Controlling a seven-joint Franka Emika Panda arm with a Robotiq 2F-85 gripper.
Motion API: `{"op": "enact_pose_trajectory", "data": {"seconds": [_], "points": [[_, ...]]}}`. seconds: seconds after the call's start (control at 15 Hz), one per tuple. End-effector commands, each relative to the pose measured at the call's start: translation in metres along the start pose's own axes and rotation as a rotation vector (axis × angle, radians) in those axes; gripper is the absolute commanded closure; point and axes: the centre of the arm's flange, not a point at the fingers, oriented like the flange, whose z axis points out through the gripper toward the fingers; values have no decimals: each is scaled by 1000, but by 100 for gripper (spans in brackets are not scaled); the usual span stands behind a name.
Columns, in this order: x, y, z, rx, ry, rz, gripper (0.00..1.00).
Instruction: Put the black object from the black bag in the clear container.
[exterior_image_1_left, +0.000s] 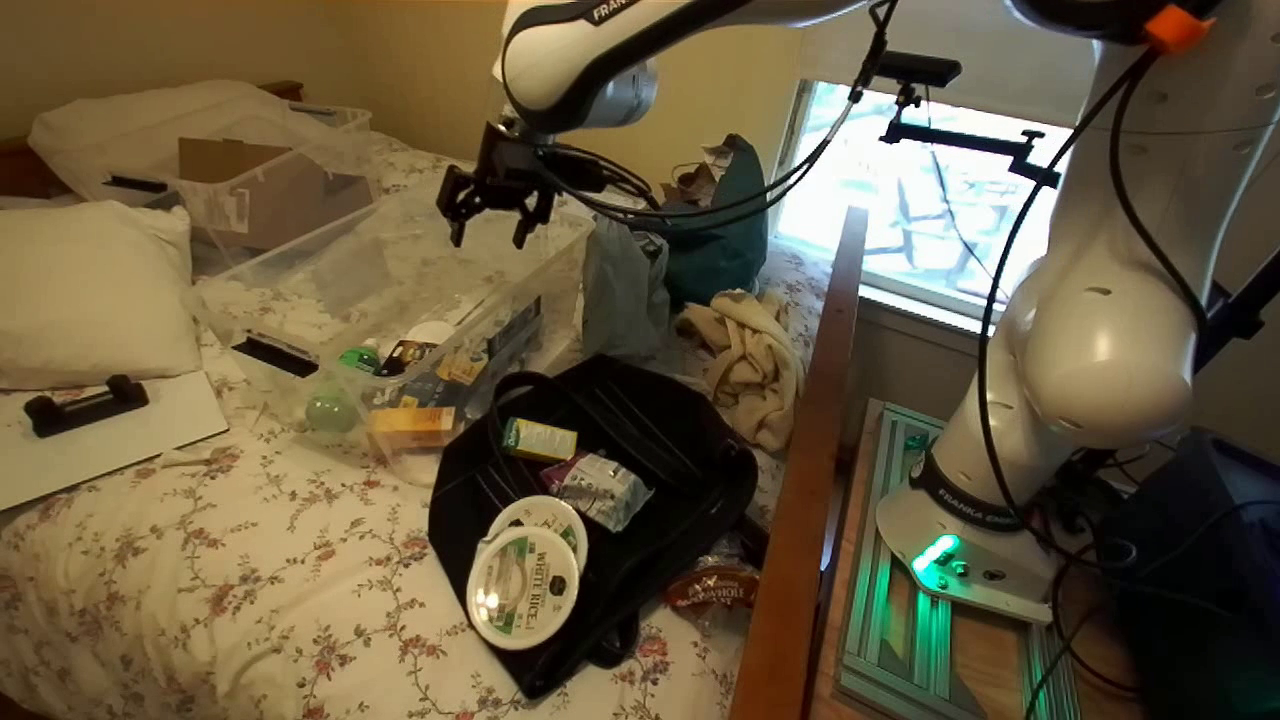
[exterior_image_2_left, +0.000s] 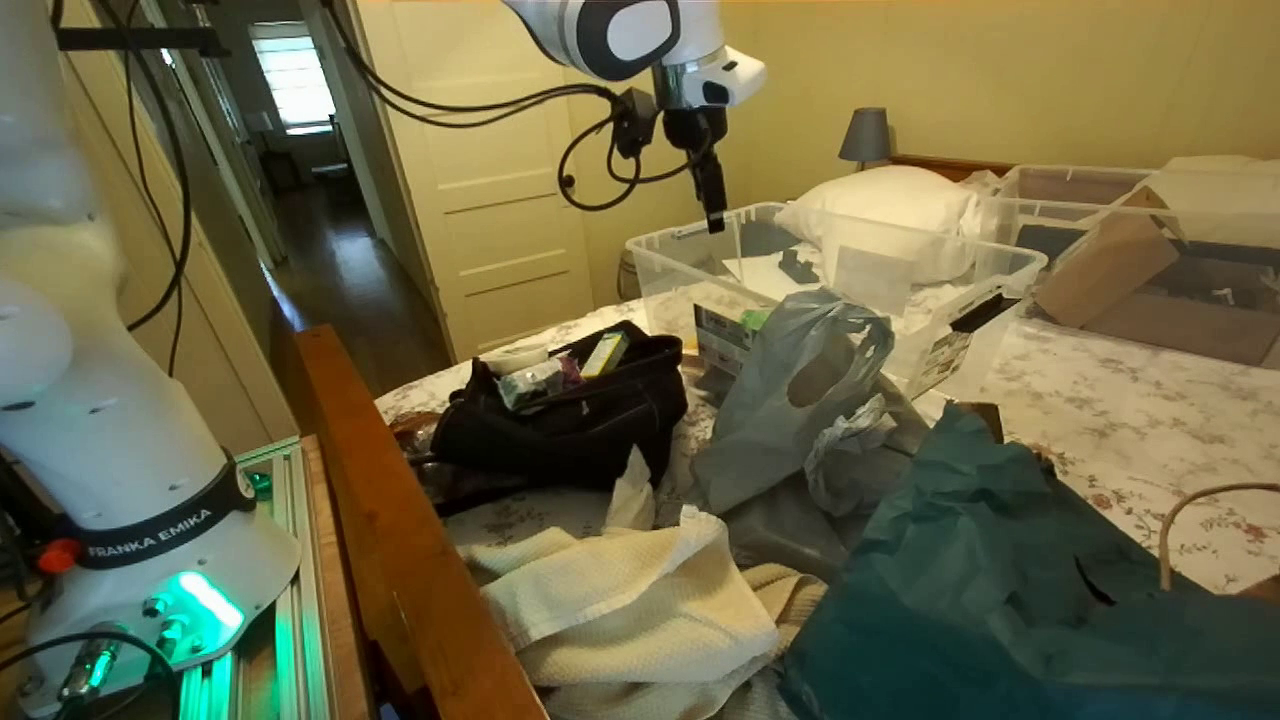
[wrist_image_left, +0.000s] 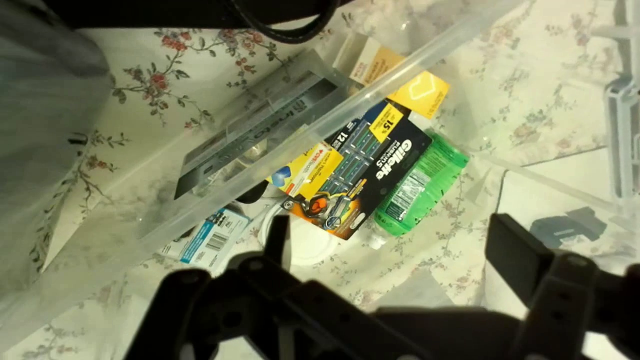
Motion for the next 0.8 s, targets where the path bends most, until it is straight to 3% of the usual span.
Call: {"op": "enact_pose_trajectory", "data": {"seconds": [0.0,0.4,0.47,0.73], "points": [[-30,21,-18,-4,22,-175,0],[-49,32,-33,64,27,-346,0],[-33,20,-23,29,18,-310,0],[-40,24,-28,37,20,-337,0]]}}
